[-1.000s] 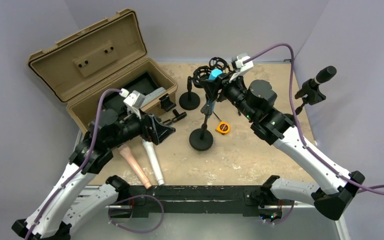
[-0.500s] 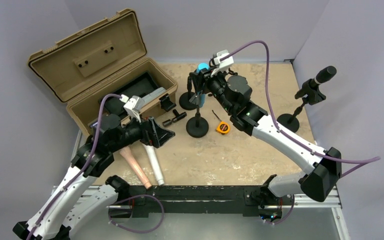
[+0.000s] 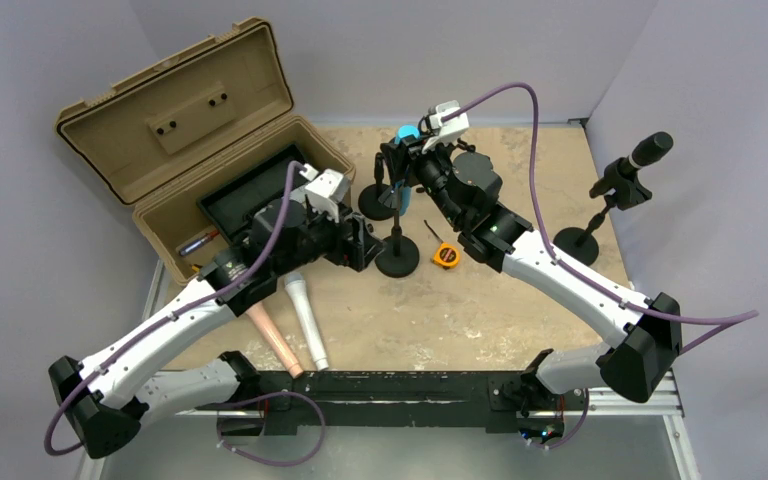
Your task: Remove the microphone from the stand
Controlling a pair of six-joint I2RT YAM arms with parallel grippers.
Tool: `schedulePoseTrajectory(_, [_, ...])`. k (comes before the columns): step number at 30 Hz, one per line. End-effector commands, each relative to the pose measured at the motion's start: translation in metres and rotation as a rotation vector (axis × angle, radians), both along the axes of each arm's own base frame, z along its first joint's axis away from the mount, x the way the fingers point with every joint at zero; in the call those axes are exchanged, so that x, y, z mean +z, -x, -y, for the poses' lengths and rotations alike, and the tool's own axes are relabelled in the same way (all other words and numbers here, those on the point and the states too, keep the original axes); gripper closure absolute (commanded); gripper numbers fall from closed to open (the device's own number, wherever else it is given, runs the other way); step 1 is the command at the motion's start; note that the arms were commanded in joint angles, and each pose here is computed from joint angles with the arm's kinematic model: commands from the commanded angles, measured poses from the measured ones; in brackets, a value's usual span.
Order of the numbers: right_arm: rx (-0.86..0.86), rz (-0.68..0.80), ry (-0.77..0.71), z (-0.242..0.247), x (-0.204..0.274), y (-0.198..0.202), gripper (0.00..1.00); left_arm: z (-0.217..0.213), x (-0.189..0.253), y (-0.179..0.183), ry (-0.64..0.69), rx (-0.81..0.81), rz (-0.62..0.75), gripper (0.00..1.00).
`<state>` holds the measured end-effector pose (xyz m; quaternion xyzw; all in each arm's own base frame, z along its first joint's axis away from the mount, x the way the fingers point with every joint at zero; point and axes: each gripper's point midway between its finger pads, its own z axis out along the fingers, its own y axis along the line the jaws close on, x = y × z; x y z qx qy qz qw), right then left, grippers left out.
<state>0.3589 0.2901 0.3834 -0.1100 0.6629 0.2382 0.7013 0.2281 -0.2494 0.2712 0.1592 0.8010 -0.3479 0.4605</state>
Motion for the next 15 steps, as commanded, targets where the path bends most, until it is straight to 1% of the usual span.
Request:
schedulePoseTrajectory(1, [-0.012,0.085,-0.126,0.006,0.044,0.005,1.00,0.004,0.059,-0.035,-0.090,0.148,0.348,0.19])
schedulePoseTrajectory(2, [-0.012,0.086,-0.129,0.006,0.045,0.006,1.00,0.004,0.061,-0.042,-0.109,0.181,0.377,0.20])
schedulePoseTrajectory(4, [-0.009,0.083,-0.130,0.006,0.045,0.006,1.00,0.010,0.061,-0.049,-0.130,0.189,0.392,0.25])
schedulePoseTrajectory(10, [-0.002,0.082,-0.140,0.005,0.047,0.008,1.00,0.024,0.057,-0.070,-0.164,0.223,0.380,0.22])
schedulePoseTrajectory(15, [0.008,0.079,-0.143,0.003,0.048,0.008,1.00,0.031,0.060,-0.077,-0.153,0.228,0.397,0.25])
